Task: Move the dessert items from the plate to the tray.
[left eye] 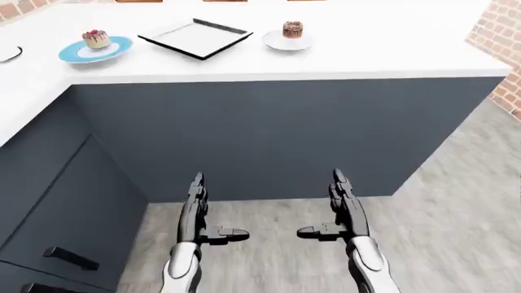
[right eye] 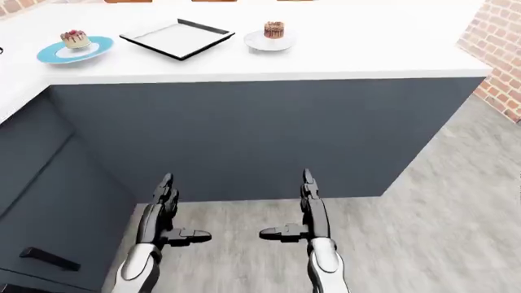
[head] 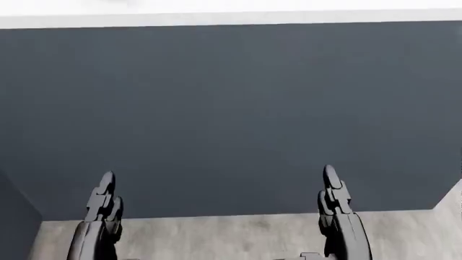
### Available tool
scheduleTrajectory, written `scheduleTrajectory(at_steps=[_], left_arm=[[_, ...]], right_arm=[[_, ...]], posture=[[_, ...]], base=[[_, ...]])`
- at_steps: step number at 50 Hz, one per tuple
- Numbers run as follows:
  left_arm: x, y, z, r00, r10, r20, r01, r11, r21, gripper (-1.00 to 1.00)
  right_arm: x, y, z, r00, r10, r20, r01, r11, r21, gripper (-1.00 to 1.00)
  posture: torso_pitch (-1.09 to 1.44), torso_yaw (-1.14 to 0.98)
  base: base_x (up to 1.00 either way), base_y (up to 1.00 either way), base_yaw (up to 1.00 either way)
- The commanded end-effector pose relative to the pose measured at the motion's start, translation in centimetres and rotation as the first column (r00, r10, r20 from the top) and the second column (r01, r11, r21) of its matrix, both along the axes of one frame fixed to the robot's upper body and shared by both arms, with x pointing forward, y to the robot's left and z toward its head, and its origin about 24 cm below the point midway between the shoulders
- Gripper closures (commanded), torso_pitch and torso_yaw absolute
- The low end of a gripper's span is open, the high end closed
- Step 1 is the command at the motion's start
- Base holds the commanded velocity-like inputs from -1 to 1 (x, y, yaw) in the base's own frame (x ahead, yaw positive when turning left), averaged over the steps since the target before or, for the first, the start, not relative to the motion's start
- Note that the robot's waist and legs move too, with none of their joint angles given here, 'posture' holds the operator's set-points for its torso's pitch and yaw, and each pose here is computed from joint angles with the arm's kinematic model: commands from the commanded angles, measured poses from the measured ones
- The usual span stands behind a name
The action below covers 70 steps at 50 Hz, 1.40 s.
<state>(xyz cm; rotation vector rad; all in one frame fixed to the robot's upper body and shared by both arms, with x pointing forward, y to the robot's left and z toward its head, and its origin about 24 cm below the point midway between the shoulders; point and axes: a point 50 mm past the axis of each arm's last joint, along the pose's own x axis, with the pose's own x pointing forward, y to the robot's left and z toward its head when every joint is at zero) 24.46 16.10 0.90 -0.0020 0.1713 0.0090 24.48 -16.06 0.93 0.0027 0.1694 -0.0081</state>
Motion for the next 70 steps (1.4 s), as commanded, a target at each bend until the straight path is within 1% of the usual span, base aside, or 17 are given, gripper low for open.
scheduleTrajectory(at_steps=[1,2,5,11,14,17,21,25,29,38,44,46,54,57,59,67,70], left_arm=[[0.5,-0.2,4.5,0.985,-0.023,0.174,0.020,1.000,0.018,-1.00],[0.5,-0.1,4.8,0.985,-0.026,0.173,0.023,1.000,0.020,-1.00],[0.9,0.4,6.3,0.980,-0.006,0.197,0.000,0.999,0.034,-1.00],[1.3,1.0,8.4,0.975,0.007,0.223,-0.011,1.000,0.017,-1.00],[2.0,1.6,10.2,0.968,0.020,0.250,-0.034,0.998,0.053,-1.00],[2.4,1.7,11.6,0.962,0.008,0.274,-0.028,0.997,0.072,-1.00],[3.1,1.8,13.4,0.951,0.003,0.309,-0.029,0.996,0.081,-1.00],[3.4,2.1,14.9,0.937,0.006,0.350,-0.045,0.994,0.104,-1.00],[3.5,2.6,16.8,0.920,0.022,0.392,-0.064,0.993,0.095,-1.00],[2.8,3.3,20.0,0.897,0.028,0.442,-0.090,0.989,0.119,-1.00],[1.7,3.5,21.7,0.877,0.030,0.480,-0.110,0.984,0.140,-1.00],[1.2,3.5,22.4,0.864,0.033,0.502,-0.115,0.984,0.134,-1.00],[1.2,3.8,22.8,0.859,0.052,0.509,-0.143,0.979,0.142,-1.00],[0.6,4.1,23.6,0.842,0.064,0.535,-0.157,0.979,0.130,-1.00],[0.3,4.3,23.6,0.838,0.072,0.541,-0.161,0.980,0.119,-1.00],[0.5,4.6,23.1,0.833,0.067,0.550,-0.155,0.981,0.116,-1.00],[0.1,4.4,22.8,0.837,0.066,0.544,-0.150,0.982,0.113,-1.00]], right_arm=[[1.4,0.5,5.2,0.977,0.054,0.207,-0.041,0.997,-0.068,-1.00],[1.7,0.1,5.7,0.978,0.023,0.208,-0.011,0.998,-0.059,-1.00],[2.1,0.0,7.1,0.973,0.035,0.230,-0.013,0.995,-0.098,-1.00],[3.1,-0.4,10.0,0.964,0.000,0.265,0.025,0.995,-0.092,-1.00],[4.0,-0.8,12.4,0.955,-0.020,0.295,0.056,0.992,-0.112,-1.00],[4.4,-0.7,14.0,0.949,0.005,0.316,0.025,0.996,-0.091,-1.00],[4.8,-0.3,16.2,0.924,0.056,0.378,-0.020,0.995,-0.099,-1.00],[5.2,-0.3,17.3,0.914,0.062,0.400,-0.022,0.994,-0.105,-1.00],[5.5,-0.2,18.6,0.901,0.080,0.426,-0.024,0.990,-0.136,-1.00],[5.6,-0.1,21.9,0.872,0.116,0.476,-0.044,0.986,-0.162,-1.00],[5.5,0.2,22.6,0.851,0.134,0.507,-0.059,0.985,-0.162,-1.00],[5.1,0.0,23.1,0.846,0.131,0.517,-0.052,0.985,-0.165,-1.00],[5.1,-0.3,23.2,0.837,0.127,0.532,-0.045,0.985,-0.165,-1.00],[5.0,0.0,23.5,0.831,0.138,0.538,-0.049,0.983,-0.175,-1.00],[4.7,0.0,23.7,0.824,0.131,0.551,-0.054,0.987,-0.154,-1.00],[4.9,0.2,24.0,0.816,0.141,0.560,-0.059,0.985,-0.162,-1.00],[4.8,0.2,23.6,0.816,0.142,0.560,-0.050,0.983,-0.177,-1.00]], posture=[[0.00,0.00],[0.00,0.00],[0.00,0.00],[0.00,0.00],[0.00,0.00],[0.00,0.00],[0.00,0.00],[0.00,0.00],[0.00,0.00],[0.00,0.00],[0.00,0.00],[0.00,0.00],[0.00,0.00],[0.00,0.00],[0.00,0.00],[0.00,0.00],[0.00,0.00]], base=[[0.00,0.00,0.00],[0.00,0.00,0.00],[0.00,0.00,0.00],[0.00,0.00,0.00],[0.00,0.00,0.00],[0.00,0.00,0.00],[0.02,0.11,0.00],[0.10,0.25,0.00],[0.10,0.25,0.00],[0.13,0.25,0.00],[0.26,0.25,0.00],[0.29,0.26,0.00],[0.32,0.27,0.00],[0.33,0.28,0.00],[0.54,0.50,0.00],[0.62,0.37,0.00],[0.62,0.00,0.00]])
